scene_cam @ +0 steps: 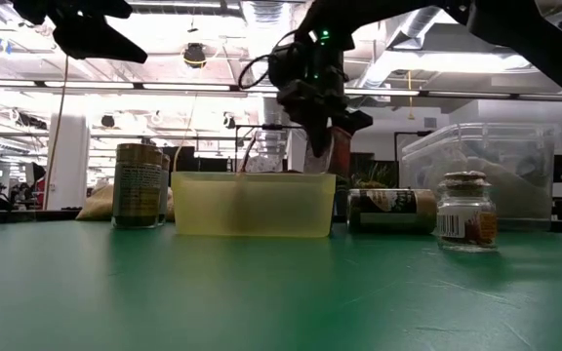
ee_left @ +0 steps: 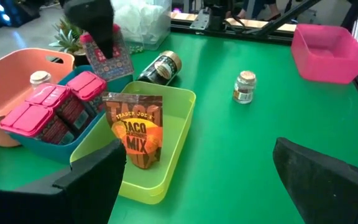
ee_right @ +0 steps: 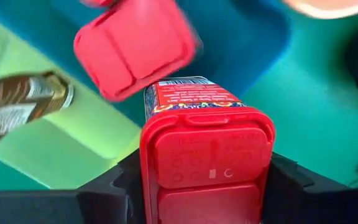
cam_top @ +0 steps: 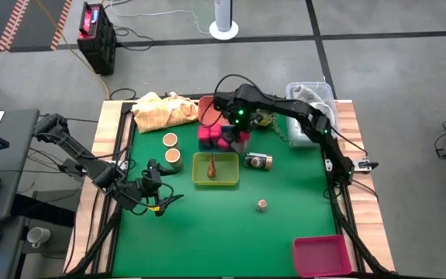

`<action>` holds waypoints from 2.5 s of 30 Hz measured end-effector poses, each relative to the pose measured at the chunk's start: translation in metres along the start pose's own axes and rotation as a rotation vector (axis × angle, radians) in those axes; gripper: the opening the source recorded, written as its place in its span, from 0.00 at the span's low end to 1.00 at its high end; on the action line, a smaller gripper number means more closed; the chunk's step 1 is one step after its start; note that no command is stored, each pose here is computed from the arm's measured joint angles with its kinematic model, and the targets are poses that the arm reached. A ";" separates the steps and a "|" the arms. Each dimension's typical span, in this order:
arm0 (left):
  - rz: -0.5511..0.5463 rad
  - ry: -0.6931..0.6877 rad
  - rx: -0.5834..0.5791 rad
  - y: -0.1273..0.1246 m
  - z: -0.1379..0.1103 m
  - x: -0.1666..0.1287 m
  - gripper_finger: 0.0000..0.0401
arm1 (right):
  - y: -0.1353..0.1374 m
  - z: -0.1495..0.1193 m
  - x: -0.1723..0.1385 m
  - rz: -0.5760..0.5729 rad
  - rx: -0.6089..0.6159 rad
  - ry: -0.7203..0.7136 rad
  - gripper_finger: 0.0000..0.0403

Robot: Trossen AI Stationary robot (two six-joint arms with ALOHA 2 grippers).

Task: Sort spices by type
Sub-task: Put the red seasoning can into the blue bin

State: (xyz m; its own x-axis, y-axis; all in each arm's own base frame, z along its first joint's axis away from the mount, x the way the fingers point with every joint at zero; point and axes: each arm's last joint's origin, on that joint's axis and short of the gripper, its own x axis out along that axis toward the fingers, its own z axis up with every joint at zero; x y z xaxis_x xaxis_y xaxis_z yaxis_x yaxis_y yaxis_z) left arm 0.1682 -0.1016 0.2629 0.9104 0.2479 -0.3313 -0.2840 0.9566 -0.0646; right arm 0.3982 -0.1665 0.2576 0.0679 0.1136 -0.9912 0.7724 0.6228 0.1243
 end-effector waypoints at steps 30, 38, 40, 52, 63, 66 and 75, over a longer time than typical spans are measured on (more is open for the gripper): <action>-0.013 -0.008 0.057 0.004 0.003 -0.005 0.97 | -0.016 0.024 0.002 0.099 0.502 -0.084 0.58; -0.012 -0.004 0.058 0.005 0.003 -0.005 0.97 | -0.016 0.023 0.001 0.096 0.495 -0.080 0.58; -0.015 -0.002 0.055 0.005 0.003 -0.005 0.97 | -0.015 0.023 0.001 0.093 0.464 -0.079 0.58; -0.019 -0.001 0.056 0.004 0.003 -0.005 0.97 | -0.014 0.021 0.022 0.097 0.363 -0.041 0.74; -0.019 -0.001 0.058 0.004 0.003 -0.005 0.97 | -0.018 0.023 0.015 0.154 0.306 -0.024 0.97; -0.019 0.000 0.058 0.004 0.003 -0.005 0.97 | -0.016 0.023 0.009 0.186 0.290 -0.018 0.98; -0.019 0.000 0.059 0.004 0.003 -0.006 0.97 | -0.012 0.016 -0.026 0.160 0.218 -0.064 0.96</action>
State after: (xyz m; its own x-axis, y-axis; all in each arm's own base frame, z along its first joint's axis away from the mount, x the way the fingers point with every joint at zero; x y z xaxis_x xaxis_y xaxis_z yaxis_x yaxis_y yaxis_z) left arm 0.1628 -0.0983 0.2670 0.9156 0.2295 -0.3303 -0.2482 0.9686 -0.0152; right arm 0.3978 -0.1893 0.2807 0.2345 0.1441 -0.9614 0.8657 0.4190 0.2739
